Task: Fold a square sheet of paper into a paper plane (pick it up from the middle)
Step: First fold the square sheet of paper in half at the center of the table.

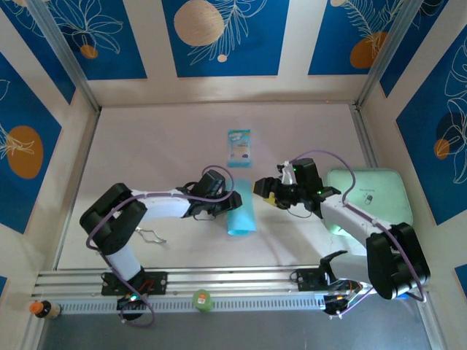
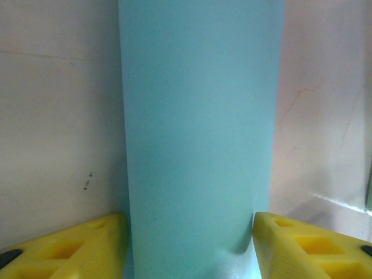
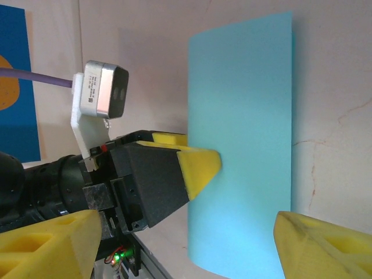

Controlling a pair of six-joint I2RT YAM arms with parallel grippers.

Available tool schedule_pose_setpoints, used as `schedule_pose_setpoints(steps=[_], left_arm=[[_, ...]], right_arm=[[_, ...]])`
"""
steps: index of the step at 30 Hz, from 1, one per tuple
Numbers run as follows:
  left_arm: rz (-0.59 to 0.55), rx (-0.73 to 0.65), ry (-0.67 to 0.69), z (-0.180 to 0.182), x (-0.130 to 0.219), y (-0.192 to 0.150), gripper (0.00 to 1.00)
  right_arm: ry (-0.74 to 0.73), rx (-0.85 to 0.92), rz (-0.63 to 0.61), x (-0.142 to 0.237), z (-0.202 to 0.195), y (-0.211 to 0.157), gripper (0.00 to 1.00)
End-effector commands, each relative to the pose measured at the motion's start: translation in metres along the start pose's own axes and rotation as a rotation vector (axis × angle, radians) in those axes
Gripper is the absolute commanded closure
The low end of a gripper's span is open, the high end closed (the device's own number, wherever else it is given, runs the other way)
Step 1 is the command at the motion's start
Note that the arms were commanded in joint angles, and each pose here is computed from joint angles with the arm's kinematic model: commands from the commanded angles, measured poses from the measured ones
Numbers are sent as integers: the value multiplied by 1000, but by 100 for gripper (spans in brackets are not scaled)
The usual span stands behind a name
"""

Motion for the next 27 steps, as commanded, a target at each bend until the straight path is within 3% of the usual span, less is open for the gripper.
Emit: schedule_pose_setpoints(steps=[1, 9, 22, 27], left_arm=[[25, -57, 86, 6, 9, -1, 41], [64, -159, 172, 6, 15, 5, 51], [132, -192, 140, 10, -4, 2, 47], [168, -238, 141, 11, -10, 2, 45]], right_arm=[[-9, 13, 26, -3, 4, -2, 22], [-38, -5, 23, -7, -2, -3, 23], [-79, -35, 39, -16, -13, -4, 23], [-93, -45, 48, -20, -17, -2, 32]])
Point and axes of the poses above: each hand's point on the last joint's axis, 136 mm out from that joint toward the fingers, its own x axis back along the fingers, its own z axis along the line the jaws close on, y = z × x, the point moved 9 cm from there along x, back along the fingers, and after that the axes turned 14 degrees about -x, right-handed, at the moved point
